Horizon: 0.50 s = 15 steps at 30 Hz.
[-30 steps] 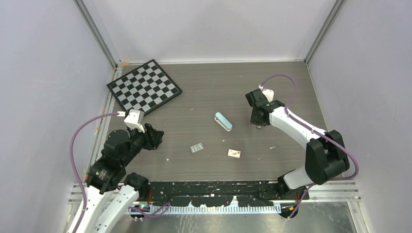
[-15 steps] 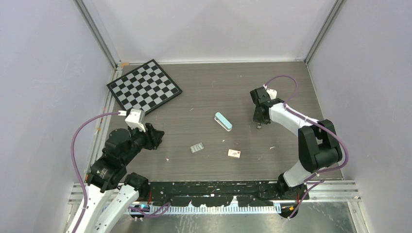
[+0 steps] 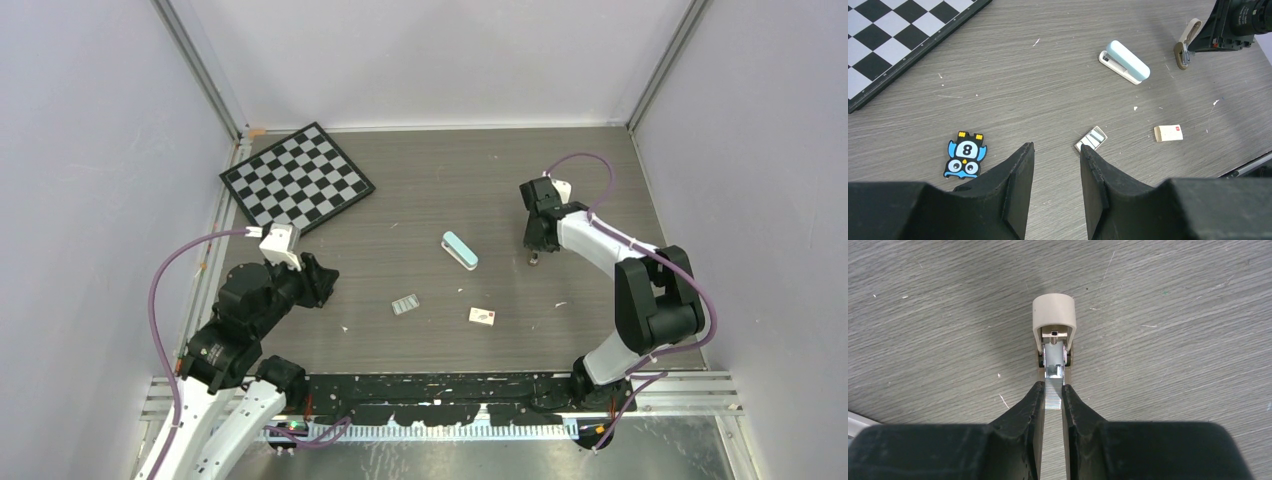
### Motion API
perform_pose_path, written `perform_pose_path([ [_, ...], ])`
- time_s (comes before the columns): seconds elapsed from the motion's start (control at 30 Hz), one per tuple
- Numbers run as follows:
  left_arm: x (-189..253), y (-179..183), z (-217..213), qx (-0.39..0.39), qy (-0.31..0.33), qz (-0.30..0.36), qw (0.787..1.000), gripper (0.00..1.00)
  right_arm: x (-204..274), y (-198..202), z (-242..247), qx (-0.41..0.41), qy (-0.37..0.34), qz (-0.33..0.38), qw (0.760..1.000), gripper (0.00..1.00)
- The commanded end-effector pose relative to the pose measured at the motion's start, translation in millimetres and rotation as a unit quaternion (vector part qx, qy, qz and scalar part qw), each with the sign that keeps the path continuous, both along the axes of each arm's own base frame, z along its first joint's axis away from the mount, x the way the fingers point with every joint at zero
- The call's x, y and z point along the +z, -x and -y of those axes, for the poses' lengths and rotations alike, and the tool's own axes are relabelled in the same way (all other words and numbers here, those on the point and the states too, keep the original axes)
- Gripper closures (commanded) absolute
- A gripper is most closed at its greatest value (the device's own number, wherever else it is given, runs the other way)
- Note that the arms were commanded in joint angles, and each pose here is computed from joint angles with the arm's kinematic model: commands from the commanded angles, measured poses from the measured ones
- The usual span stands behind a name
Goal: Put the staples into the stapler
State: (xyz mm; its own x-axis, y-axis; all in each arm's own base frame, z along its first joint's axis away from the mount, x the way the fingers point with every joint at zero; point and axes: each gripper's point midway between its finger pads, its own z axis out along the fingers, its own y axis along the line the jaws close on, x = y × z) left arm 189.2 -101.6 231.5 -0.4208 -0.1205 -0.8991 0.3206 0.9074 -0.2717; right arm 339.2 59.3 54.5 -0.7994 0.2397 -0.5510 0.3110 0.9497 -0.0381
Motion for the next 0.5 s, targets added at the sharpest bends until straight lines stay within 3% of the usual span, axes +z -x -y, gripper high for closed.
perform_pose_path([
  [0.0, 3.6, -3.5, 1.9, -0.006, -0.003, 0.010, 1.000, 0.59, 3.1, -6.8, 3.0, 0.013, -0.001, 0.008, 1.000, 0.78],
  [0.47, 3.7, -3.6, 1.6, -0.005, -0.003, 0.010, 1.000, 0.59, -2.4, -7.4, 1.5, 0.025, -0.007, 0.003, 1.000, 0.78],
])
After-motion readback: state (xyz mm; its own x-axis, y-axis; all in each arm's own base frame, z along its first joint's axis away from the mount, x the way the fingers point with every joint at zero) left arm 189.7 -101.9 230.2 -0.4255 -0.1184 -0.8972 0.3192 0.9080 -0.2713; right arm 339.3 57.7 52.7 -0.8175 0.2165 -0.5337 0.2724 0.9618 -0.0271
